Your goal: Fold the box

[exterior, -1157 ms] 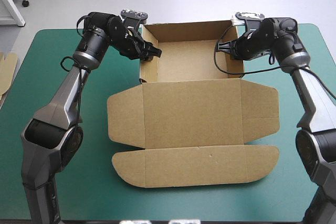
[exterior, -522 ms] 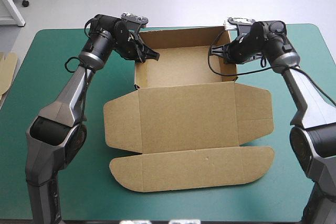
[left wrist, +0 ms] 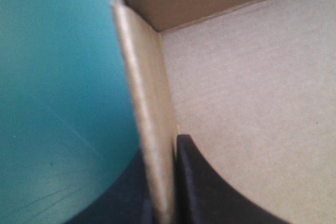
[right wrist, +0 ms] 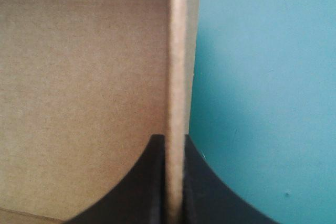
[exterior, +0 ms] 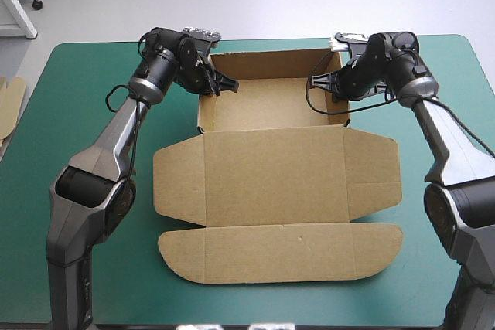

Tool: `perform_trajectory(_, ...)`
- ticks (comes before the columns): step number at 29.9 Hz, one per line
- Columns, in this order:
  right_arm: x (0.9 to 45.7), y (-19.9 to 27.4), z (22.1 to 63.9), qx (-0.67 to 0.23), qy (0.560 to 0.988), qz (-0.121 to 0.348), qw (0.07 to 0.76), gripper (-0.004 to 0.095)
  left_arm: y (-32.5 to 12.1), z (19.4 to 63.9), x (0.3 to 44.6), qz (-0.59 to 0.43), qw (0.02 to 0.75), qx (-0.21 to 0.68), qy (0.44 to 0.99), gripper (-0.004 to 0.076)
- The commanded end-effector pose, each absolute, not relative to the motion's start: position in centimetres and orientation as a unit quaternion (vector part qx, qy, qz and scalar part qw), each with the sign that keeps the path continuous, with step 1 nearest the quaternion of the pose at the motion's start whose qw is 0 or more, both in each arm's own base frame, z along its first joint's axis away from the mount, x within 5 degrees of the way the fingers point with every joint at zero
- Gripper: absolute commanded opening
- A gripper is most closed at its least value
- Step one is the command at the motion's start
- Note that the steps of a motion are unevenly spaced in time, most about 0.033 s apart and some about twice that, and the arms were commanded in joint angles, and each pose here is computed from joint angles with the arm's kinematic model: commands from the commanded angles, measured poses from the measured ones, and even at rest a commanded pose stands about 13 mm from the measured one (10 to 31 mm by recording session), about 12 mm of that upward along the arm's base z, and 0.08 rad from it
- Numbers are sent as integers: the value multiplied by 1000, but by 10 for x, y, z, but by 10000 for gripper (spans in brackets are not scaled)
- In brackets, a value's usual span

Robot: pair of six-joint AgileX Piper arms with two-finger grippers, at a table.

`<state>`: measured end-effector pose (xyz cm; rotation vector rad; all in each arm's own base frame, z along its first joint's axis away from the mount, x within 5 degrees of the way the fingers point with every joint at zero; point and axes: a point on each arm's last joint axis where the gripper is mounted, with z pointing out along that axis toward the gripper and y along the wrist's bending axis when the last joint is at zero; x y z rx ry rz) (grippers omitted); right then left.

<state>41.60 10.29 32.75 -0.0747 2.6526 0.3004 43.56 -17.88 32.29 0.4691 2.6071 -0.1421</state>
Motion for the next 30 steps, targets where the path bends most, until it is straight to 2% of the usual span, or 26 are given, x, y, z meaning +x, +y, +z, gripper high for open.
perform_trajectory(1, 412, 96, 349, -50, 959, 97, 262, -12, -168, 349, 424, -22, 256, 184, 949, -14)
perform_trajectory(6, 417, 97, 338, -57, 964, 87, 247, -12, -169, 339, 429, -17, 246, 171, 954, -14)
perform_trajectory(22, 429, 119, 298, -107, 969, -22, 220, -12, -170, 313, 441, 1, 227, 162, 960, -15)
perform_trajectory(30, 432, 115, 296, -109, 967, -53, 225, -12, -171, 299, 449, 11, 229, 160, 960, -14)
